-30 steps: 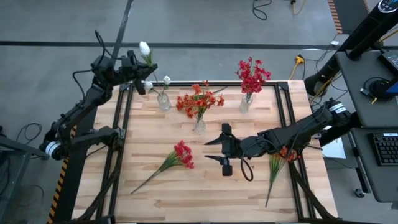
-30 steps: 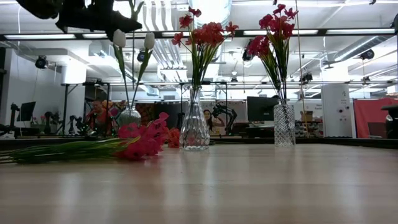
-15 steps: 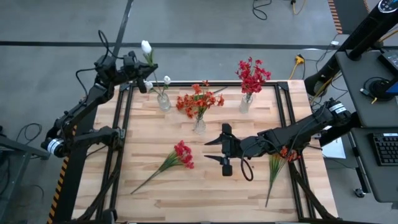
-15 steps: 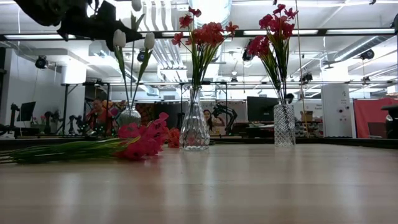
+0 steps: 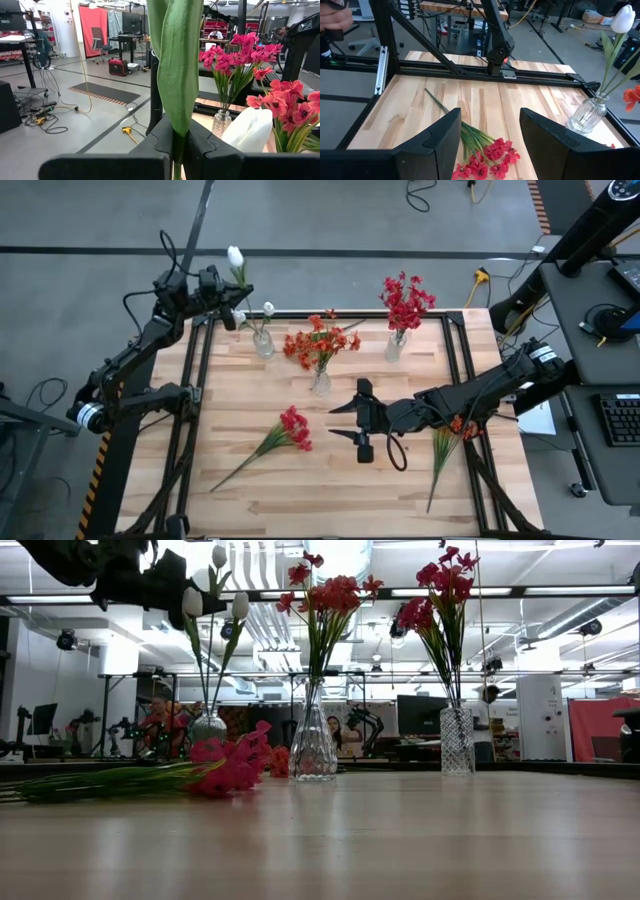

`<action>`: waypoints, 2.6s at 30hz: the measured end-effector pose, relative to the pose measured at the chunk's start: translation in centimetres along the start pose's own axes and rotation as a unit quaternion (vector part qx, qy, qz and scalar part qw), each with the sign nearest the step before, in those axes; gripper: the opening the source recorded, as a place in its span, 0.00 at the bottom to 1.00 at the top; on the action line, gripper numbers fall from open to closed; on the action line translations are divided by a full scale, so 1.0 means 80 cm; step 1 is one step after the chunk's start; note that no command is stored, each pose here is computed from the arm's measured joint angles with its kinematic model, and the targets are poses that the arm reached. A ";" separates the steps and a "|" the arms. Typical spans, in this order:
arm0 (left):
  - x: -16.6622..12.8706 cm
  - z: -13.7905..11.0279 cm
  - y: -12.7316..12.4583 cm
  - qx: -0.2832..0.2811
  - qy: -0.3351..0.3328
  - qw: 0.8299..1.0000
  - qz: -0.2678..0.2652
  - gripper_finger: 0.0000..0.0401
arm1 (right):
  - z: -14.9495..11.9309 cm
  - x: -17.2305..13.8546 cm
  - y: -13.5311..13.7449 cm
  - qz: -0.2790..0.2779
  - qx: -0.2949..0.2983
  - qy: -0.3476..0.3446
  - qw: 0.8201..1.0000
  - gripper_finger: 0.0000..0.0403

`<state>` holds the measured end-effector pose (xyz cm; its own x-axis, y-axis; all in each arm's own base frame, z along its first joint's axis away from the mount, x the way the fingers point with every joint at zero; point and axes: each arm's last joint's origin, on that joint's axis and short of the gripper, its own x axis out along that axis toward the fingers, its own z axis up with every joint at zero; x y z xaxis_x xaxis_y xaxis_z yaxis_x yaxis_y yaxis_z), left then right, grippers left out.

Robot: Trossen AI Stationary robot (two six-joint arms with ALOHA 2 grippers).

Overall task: Sort flowers into vase by color
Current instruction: Put the white tulip into the top left transparent vase

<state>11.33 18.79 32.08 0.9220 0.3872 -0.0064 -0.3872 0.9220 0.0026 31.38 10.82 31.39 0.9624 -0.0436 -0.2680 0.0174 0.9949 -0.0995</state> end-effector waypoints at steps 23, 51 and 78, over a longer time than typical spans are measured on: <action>0.000 -0.013 0.000 -0.019 -0.003 1.000 0.004 0.00 | 0.002 0.000 0.000 0.000 -0.002 -0.010 1.000 0.49; 0.000 -0.016 0.002 -0.007 -0.003 1.000 0.028 0.00 | 0.002 0.000 0.000 0.000 -0.004 -0.010 1.000 0.49; 0.000 -0.020 0.001 -0.019 0.013 0.999 0.028 0.03 | 0.002 0.000 0.000 0.000 -0.004 -0.010 1.000 0.49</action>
<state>11.26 18.88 30.47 0.8988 0.4370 -0.0333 -0.4380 0.8983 -0.0339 31.43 10.84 31.57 0.9677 -0.0420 -0.2487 0.0156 0.9941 -0.1069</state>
